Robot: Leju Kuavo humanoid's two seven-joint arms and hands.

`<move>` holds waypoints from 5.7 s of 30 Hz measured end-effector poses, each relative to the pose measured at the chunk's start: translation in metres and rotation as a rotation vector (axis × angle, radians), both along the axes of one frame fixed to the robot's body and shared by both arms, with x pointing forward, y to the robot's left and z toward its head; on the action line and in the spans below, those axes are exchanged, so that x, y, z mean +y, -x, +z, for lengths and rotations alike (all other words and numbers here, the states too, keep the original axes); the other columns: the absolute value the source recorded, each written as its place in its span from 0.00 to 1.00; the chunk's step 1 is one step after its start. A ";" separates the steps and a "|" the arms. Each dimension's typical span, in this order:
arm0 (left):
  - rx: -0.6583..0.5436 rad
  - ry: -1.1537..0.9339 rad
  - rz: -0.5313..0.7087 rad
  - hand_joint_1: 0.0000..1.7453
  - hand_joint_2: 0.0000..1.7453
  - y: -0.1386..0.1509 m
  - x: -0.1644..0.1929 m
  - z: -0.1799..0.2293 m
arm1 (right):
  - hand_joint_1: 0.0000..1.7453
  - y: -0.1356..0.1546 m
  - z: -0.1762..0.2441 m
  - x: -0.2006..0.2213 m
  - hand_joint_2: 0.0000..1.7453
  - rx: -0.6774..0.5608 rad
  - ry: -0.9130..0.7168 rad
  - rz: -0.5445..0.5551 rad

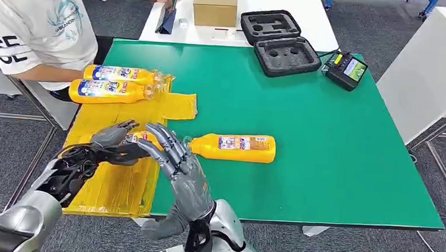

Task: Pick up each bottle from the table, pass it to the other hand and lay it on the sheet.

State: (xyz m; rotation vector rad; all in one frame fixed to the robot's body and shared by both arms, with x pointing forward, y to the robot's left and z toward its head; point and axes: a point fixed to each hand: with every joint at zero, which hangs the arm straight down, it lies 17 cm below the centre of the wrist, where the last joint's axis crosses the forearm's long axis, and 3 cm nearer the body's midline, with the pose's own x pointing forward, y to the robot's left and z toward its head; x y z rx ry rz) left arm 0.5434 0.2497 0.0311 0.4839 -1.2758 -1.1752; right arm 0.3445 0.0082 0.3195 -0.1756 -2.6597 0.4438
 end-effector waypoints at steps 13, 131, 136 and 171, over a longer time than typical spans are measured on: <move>0.108 0.339 -0.011 0.00 0.00 0.005 -0.014 0.014 | 0.00 -0.005 -0.015 0.002 0.00 0.022 0.033 -0.019; -0.536 1.408 0.673 0.00 1.00 0.110 0.109 0.082 | 1.00 -0.176 -0.086 -0.131 1.00 0.581 -0.265 0.143; -0.528 1.416 0.659 0.00 1.00 0.111 0.106 0.084 | 1.00 -0.174 -0.082 -0.129 1.00 0.571 -0.268 0.149; -0.158 1.552 -0.021 0.85 1.00 0.105 -0.114 0.179 | 1.00 -0.108 -0.209 -0.016 1.00 0.913 -0.147 0.330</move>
